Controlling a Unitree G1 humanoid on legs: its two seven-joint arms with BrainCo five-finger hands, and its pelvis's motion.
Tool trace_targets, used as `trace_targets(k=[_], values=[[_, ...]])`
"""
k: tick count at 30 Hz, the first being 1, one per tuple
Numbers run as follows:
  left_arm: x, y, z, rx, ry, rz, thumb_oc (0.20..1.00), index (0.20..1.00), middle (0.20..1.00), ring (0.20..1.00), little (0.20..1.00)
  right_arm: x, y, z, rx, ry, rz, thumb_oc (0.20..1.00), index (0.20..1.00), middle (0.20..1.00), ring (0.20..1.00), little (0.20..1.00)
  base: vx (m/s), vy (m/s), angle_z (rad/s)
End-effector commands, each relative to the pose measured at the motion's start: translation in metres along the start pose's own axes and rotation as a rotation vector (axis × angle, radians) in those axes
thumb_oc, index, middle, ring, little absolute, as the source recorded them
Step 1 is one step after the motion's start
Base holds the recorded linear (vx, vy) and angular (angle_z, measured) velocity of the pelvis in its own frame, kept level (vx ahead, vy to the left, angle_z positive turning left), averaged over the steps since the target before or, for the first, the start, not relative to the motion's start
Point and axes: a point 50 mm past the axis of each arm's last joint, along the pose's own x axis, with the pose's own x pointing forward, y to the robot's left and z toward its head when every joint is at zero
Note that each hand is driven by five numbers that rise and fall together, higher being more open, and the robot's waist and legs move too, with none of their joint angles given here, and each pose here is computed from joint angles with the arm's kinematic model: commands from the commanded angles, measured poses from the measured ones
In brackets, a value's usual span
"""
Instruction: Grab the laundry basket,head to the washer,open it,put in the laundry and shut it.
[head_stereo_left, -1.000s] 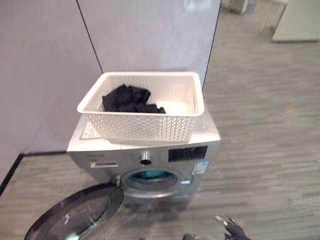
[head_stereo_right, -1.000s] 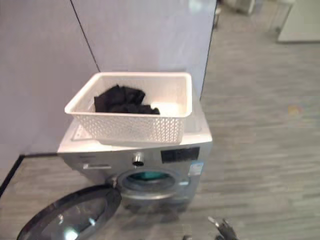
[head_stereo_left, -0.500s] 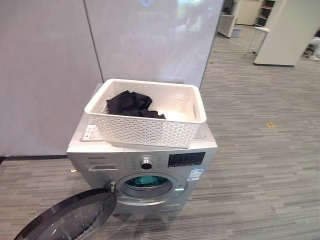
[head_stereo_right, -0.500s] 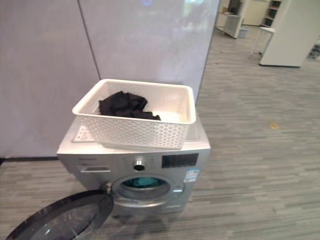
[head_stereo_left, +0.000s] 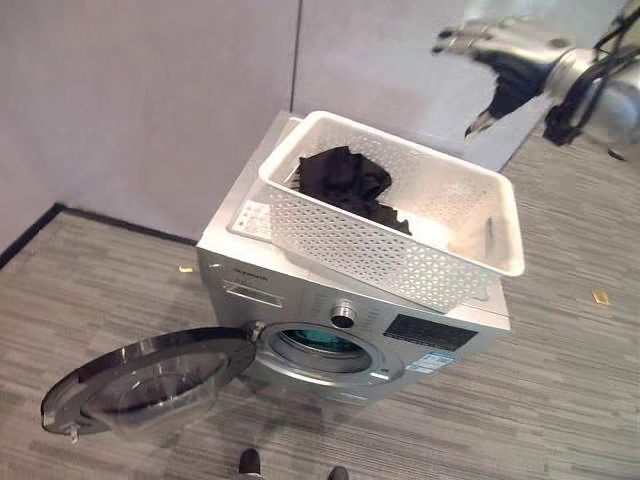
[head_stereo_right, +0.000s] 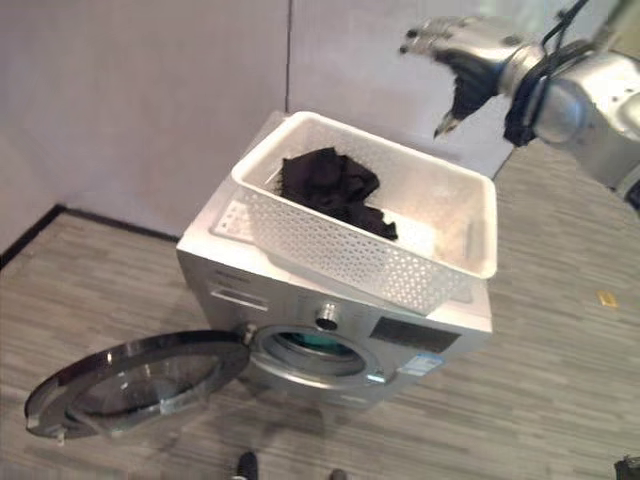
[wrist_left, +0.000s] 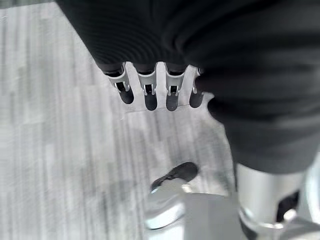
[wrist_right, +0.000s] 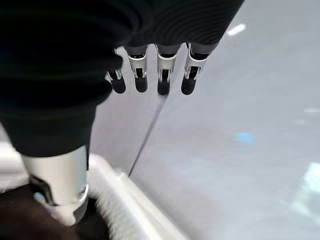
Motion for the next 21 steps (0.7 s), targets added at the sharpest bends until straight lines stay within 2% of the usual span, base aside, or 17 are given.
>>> trace_targets(k=[1, 4, 8, 12, 18, 21], values=[[0.0, 0.025, 0.006, -0.022, -0.003, 0.072, 1.0, 1.0, 1.0, 1.0, 1.0, -0.007, -0.009, -0.027, -0.111, 0.133, 0.031, 1.0, 1.0, 1.0, 1.0, 1.0, -0.05, 0.0, 0.18], [0.001, 0.027, 0.009, -0.032, -0.011, 0.08, 1.0, 1.0, 1.0, 1.0, 1.0, -0.005, -0.005, -0.024, -0.138, 0.128, 0.041, 1.0, 1.0, 1.0, 1.0, 1.0, -0.01, 0.012, 0.22], [0.001, 0.035, 0.026, -0.075, -0.057, 0.113, 1.0, 1.0, 1.0, 1.0, 1.0, 0.007, 0.029, -0.003, -0.282, 0.058, 0.126, 1.0, 1.0, 1.0, 1.0, 1.0, -0.01, 0.01, 0.03], [0.002, 0.035, 0.046, -0.107, -0.111, 0.13, 1.0, 1.0, 1.0, 1.0, 1.0, 0.023, 0.048, 0.021, -0.406, -0.01, 0.112, 1.0, 1.0, 1.0, 1.0, 1.0, -0.02, 0.025, -0.07], [0.001, 0.023, 0.077, -0.176, -0.213, 0.15, 1.0, 1.0, 1.0, 1.0, 1.0, 0.043, 0.046, 0.042, -0.46, -0.003, -0.084, 1.0, 1.0, 1.0, 1.0, 1.0, -0.04, 0.019, -0.16], [0.0, 0.015, 0.084, -0.171, -0.24, 0.147, 1.0, 1.0, 1.0, 1.0, 1.0, 0.046, 0.031, 0.042, -0.483, 0.024, -0.182, 1.0, 1.0, 1.0, 1.0, 1.0, -0.01, 0.005, -0.01]])
